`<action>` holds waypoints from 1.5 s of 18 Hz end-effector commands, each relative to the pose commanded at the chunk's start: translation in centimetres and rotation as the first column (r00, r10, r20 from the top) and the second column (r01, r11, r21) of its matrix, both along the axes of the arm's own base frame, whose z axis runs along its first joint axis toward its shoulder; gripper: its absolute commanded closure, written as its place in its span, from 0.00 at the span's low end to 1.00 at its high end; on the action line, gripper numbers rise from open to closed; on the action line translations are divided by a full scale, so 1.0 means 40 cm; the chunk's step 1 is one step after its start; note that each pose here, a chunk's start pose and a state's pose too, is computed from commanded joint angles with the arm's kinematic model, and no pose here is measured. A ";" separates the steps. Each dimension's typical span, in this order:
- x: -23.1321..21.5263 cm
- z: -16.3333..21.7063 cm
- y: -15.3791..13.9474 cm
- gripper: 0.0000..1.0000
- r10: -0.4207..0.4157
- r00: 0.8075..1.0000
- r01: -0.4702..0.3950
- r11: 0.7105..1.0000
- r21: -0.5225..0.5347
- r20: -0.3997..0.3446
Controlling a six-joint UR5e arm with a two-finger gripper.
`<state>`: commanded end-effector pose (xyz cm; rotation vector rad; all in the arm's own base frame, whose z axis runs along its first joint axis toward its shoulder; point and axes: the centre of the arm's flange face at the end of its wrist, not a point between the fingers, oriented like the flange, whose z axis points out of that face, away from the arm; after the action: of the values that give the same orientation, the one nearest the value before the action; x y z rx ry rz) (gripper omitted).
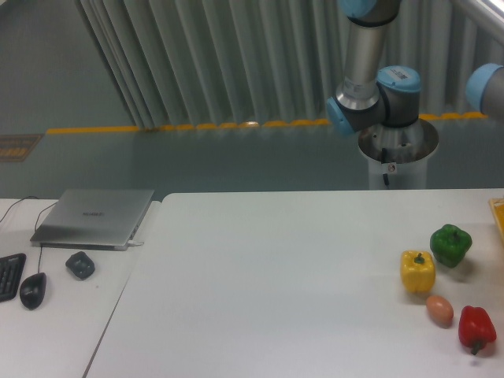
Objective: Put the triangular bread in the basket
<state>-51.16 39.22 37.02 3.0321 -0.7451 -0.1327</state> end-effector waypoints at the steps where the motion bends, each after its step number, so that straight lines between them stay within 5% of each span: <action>1: -0.005 -0.008 -0.001 0.60 0.002 1.000 -0.002 1.000 0.001 -0.003; 3: -0.012 -0.020 0.000 0.30 0.003 1.000 -0.003 1.000 0.001 -0.003; 4: -0.012 -0.022 0.000 0.00 0.003 1.000 -0.003 1.000 0.001 -0.006; 14: 0.016 0.011 0.042 0.00 0.029 0.998 -0.028 0.999 0.024 -0.047; 18: 0.085 0.025 0.087 0.00 -0.005 1.000 0.005 1.000 -0.001 -0.021; 27: 0.272 0.056 0.168 0.00 0.063 0.998 -0.063 0.998 -0.003 0.004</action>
<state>-40.27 45.92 39.28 3.0504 -0.6482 -0.1252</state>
